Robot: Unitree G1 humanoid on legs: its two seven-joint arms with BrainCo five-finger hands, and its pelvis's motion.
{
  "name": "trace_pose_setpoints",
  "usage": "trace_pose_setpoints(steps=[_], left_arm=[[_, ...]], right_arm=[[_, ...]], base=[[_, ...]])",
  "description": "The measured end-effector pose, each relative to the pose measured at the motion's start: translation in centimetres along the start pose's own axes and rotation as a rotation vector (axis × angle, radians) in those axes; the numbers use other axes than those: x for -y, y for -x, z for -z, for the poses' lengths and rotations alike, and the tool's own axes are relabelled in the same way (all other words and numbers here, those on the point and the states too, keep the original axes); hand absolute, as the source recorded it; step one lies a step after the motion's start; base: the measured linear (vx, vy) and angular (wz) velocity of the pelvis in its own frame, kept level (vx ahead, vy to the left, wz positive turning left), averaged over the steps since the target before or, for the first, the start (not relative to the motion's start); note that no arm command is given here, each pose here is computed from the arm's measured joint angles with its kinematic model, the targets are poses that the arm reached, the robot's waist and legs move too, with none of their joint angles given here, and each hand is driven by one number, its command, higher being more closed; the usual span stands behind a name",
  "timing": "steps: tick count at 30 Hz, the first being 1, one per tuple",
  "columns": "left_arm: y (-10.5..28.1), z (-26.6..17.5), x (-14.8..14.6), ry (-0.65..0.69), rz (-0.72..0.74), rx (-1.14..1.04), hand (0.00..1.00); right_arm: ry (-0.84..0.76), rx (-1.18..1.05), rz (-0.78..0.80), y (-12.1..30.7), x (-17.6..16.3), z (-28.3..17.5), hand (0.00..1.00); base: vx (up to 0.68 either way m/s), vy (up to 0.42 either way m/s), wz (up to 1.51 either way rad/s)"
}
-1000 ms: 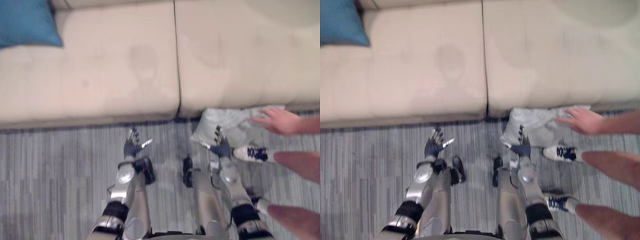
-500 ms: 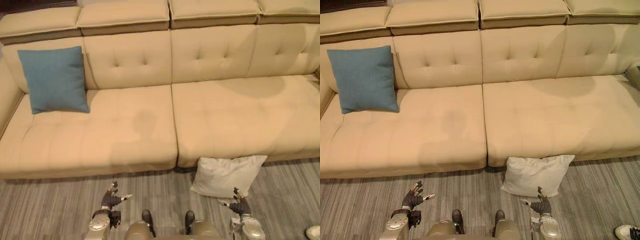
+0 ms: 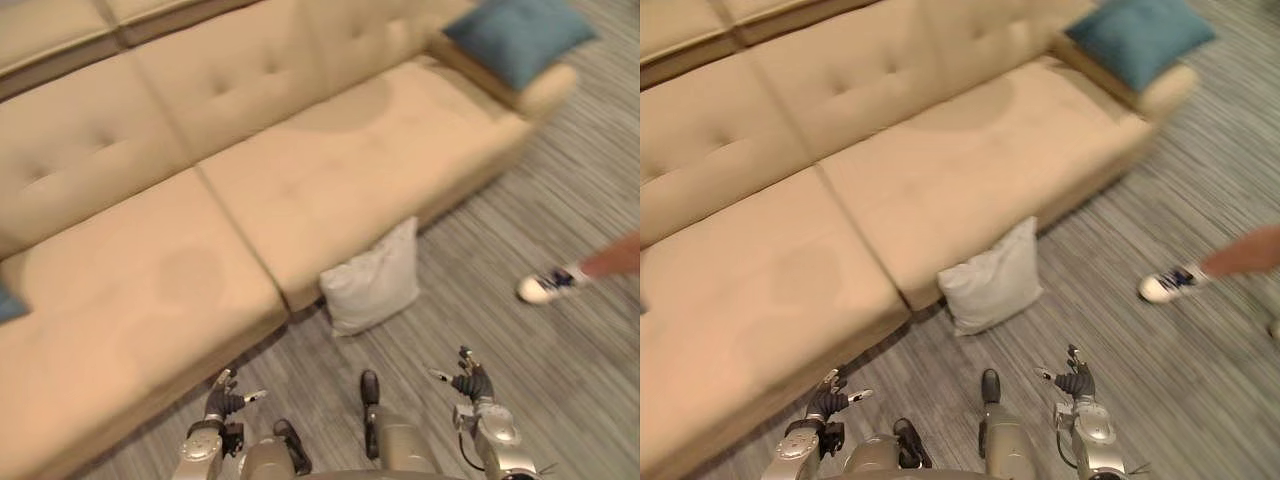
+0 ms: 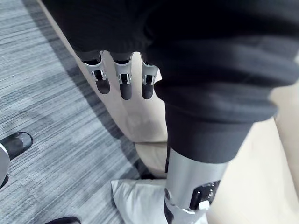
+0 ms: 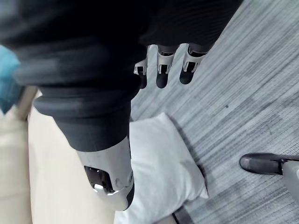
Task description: Pick up cushions and gather them together orderly.
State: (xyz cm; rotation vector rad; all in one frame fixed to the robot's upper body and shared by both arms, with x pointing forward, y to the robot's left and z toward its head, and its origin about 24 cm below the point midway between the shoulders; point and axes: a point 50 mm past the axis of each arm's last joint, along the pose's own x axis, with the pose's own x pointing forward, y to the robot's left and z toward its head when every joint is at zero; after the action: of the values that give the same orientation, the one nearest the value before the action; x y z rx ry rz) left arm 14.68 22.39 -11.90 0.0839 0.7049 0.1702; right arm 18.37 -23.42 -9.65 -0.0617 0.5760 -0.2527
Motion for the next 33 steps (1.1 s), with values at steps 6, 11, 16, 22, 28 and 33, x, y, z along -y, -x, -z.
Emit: trace_pose_setpoints(steps=[6,11,16,22,28,33], left_arm=[[0.0,0.1,-0.3,-0.009,-0.005,-0.01,0.0],[0.1,0.6,1.7,0.029,0.033,-0.031,0.0],[0.3,1.0,2.3,0.061,0.037,-0.038,0.0],[1.0,2.2,2.4,0.086,0.025,-0.077,0.0],[0.3,1.1,1.4,0.066,-0.002,-0.048,0.0],[-0.9,-1.2,2.2,0.091,0.007,0.022,0.0]], right_arm=[[0.107,0.017,-0.079,-0.3,-1.8,-0.6,0.0],[0.188,0.012,-0.113,-0.6,-2.3,-0.8,0.0],[0.204,0.048,-0.118,-1.5,-2.6,-2.4,0.0],[0.257,0.051,-0.145,-2.0,-3.3,-2.8,0.0],[0.247,0.051,-0.168,-1.9,-4.3,-2.6,0.0],[0.188,0.005,-0.085,-1.1,-2.0,-1.0,0.0]], base=[[0.12,-0.137,-1.52],[0.18,-0.071,-1.01],[0.21,0.106,-0.78],[0.25,0.186,-0.23],[0.27,0.059,0.77],[0.3,-0.272,1.9]])
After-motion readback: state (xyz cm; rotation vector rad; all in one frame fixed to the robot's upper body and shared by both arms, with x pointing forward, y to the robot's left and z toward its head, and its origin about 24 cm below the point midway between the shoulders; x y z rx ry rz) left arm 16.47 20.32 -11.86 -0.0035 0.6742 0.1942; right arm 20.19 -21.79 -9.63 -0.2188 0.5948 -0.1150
